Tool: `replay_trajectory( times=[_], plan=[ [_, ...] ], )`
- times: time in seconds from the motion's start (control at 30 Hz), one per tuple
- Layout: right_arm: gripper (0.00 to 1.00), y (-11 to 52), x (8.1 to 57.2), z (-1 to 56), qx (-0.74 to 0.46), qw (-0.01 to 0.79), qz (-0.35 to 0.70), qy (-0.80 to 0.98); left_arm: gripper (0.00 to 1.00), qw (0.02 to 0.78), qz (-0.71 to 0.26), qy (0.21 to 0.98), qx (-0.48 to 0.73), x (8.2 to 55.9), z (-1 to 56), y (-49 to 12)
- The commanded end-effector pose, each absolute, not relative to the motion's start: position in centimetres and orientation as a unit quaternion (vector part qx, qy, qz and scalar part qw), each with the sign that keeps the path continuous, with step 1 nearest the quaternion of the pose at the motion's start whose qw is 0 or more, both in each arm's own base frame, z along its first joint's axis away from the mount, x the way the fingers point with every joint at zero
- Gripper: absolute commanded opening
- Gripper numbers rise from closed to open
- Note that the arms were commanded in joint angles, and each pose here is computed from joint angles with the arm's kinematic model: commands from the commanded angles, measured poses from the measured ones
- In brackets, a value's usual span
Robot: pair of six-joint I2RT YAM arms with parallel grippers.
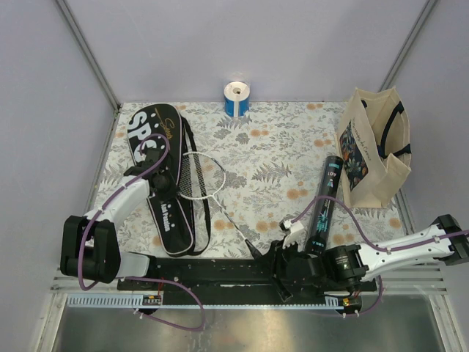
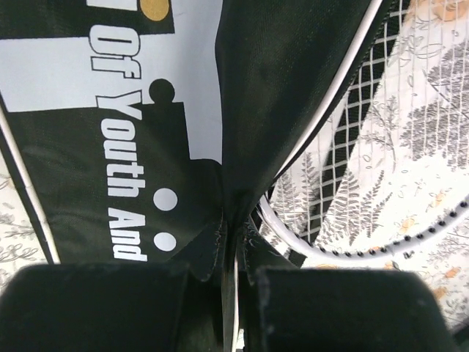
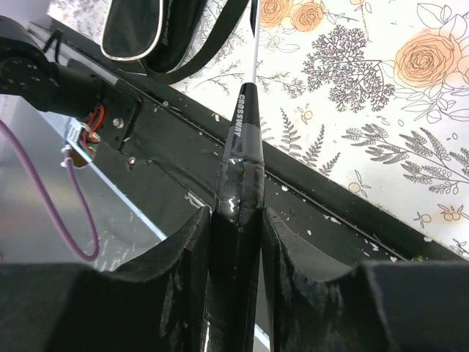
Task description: Pack up the badminton gear
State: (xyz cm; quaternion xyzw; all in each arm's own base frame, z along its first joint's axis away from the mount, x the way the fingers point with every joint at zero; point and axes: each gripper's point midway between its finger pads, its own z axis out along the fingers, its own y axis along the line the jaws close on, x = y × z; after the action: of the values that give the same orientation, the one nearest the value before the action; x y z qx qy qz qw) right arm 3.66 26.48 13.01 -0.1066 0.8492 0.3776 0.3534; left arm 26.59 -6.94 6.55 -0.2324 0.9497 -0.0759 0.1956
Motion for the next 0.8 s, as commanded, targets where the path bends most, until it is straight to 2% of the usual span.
replay_trajectory(
  times=[0.0, 0.3, 0.6, 0.77],
  plan=[
    [0.0, 29.4, 3.6, 14.7, -0.118, 0.381, 0.401, 0.825, 0.0, 0.206, -0.152, 0.938, -0.232, 27.9, 7.2, -9.4],
    [0.0, 34.3, 4.2, 16.2, -0.157, 0.448, 0.377, 0.795, 0.0, 0.202, -0.27, 0.921, -0.197, 26.7, 9.3, -13.0],
    [0.0, 39.4, 4.6, 17.1, -0.186, 0.456, 0.371, 0.787, 0.0, 0.201, -0.275, 0.926, -0.163, 24.5, 9.4, -12.9],
    [0.0, 41.1, 7.8, 16.5, -0.157, 0.447, 0.371, 0.799, 0.0, 0.194, -0.307, 0.92, -0.15, 23.1, 9.6, -13.8]
  ],
)
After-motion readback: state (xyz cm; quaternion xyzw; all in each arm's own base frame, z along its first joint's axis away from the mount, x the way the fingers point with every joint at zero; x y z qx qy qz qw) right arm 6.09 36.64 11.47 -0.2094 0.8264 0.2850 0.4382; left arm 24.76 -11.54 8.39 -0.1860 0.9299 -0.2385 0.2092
